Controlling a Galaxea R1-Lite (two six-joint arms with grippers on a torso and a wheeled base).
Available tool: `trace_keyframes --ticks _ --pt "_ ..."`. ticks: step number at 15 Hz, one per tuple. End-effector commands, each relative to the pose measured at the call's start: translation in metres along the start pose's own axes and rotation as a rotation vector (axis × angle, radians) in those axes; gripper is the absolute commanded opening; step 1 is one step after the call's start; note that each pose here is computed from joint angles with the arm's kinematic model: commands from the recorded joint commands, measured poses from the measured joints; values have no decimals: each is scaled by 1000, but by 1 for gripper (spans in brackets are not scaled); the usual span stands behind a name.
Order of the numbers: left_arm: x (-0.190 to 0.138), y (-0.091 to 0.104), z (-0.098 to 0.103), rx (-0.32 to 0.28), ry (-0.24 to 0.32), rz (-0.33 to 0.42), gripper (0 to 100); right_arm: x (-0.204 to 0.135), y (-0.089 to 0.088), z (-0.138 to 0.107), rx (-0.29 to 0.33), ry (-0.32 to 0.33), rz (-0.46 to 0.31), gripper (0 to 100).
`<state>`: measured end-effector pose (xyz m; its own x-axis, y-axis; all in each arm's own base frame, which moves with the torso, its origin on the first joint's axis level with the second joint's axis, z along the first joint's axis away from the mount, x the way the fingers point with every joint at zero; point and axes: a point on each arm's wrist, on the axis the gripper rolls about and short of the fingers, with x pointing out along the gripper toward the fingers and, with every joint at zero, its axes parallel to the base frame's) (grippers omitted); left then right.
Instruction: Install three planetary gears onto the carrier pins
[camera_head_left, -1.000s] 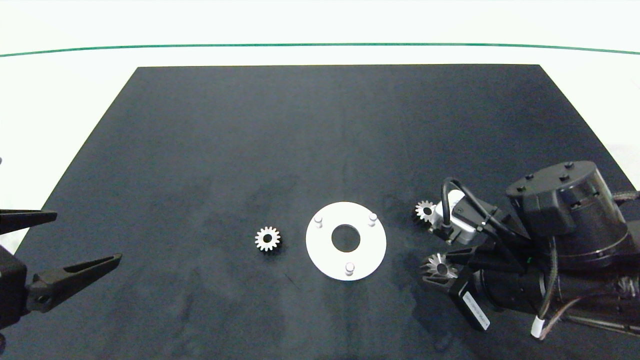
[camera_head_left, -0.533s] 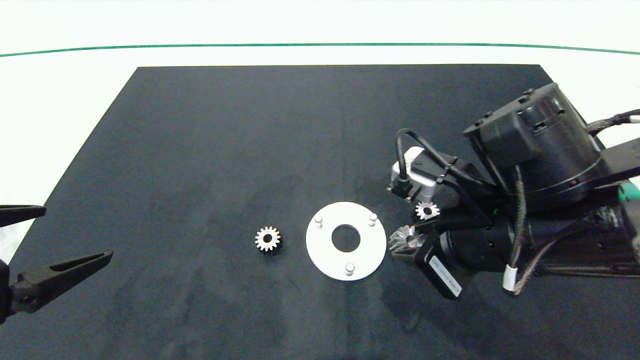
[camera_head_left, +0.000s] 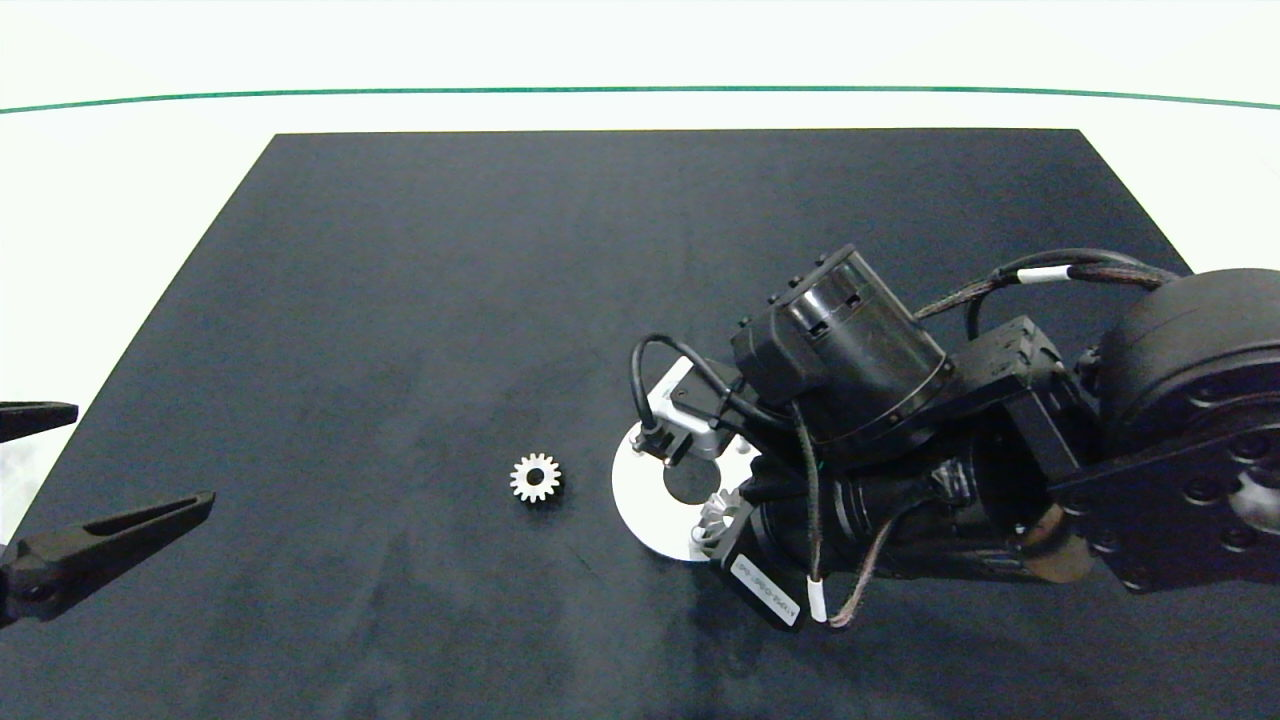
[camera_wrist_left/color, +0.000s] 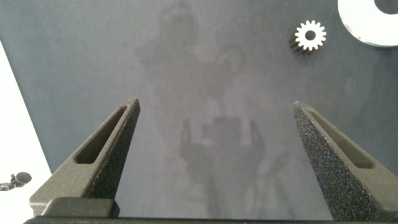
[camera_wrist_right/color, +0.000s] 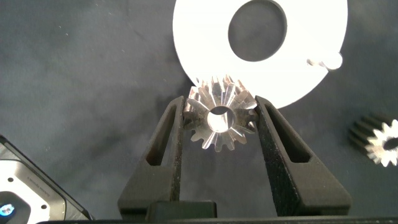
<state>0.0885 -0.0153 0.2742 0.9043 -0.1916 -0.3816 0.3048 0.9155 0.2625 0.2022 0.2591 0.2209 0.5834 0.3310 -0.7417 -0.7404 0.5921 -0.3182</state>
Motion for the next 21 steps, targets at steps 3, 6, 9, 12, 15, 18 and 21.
trace_keyframes --ticks 3,6,9,12,15,18,21 --pt "-3 0 0 1 -9 5 100 18 9 2 -20 39 5 4" --pt "-2 0 0 2 -7 5 100 22 9 7 -18 32 4 4" --pt "-3 0 0 1 -9 5 100 25 8 9 -17 32 -6 4" --pt "-3 0 0 2 -9 5 100 28 9 8 -18 43 -4 4" --pt "-4 0 1 1 -12 6 100 29 9 8 -18 45 -5 4" --pt "-4 1 1 0 -13 8 100 30 9 9 -16 45 -6 4" --pt "-4 1 1 0 -13 8 100 32 9 8 -18 49 -5 4"
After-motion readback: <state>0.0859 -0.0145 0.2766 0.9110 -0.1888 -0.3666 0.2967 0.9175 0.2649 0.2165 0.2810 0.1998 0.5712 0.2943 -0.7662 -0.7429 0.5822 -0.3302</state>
